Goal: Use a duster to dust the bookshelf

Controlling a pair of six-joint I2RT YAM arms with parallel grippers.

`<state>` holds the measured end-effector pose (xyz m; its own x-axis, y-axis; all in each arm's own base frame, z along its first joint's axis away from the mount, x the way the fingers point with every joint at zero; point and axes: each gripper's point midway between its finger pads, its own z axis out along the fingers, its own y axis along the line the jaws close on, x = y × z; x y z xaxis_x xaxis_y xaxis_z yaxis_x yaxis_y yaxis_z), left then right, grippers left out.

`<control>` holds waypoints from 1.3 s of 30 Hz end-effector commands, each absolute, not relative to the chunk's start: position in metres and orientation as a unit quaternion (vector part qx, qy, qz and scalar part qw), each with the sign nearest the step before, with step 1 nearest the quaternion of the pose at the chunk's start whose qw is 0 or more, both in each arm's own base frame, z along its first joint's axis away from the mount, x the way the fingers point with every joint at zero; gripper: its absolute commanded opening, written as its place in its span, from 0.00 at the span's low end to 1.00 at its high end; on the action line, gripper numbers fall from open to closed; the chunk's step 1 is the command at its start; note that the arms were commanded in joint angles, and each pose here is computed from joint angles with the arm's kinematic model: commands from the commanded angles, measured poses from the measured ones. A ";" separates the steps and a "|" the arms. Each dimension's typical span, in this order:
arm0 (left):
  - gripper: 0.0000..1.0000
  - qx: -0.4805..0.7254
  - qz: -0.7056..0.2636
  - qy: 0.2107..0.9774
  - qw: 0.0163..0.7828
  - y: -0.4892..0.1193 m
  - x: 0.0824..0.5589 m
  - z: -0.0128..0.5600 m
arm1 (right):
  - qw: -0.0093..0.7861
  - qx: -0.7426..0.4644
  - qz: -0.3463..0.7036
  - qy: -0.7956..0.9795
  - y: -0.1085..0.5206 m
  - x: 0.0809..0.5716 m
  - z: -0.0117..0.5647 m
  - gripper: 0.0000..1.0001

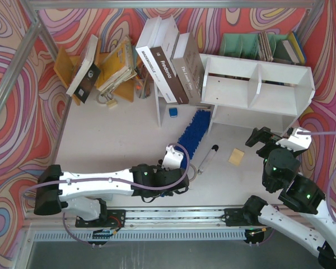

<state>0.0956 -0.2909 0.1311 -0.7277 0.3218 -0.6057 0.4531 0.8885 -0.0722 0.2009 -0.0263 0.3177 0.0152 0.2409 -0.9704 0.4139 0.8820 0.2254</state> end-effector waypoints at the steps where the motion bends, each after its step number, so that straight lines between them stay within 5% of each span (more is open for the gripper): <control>1: 0.00 0.228 -0.098 0.933 0.262 -0.287 0.080 0.107 | 0.672 0.235 -0.070 0.698 -0.026 0.202 0.316 0.99; 22: 0.00 0.218 -0.129 0.870 0.424 -0.265 0.124 0.218 | 0.672 0.234 -0.072 0.699 -0.026 0.203 0.316 0.99; 39: 0.00 0.225 -0.073 0.916 0.323 -0.267 0.100 0.127 | 0.673 0.235 -0.071 0.698 -0.026 0.202 0.316 0.99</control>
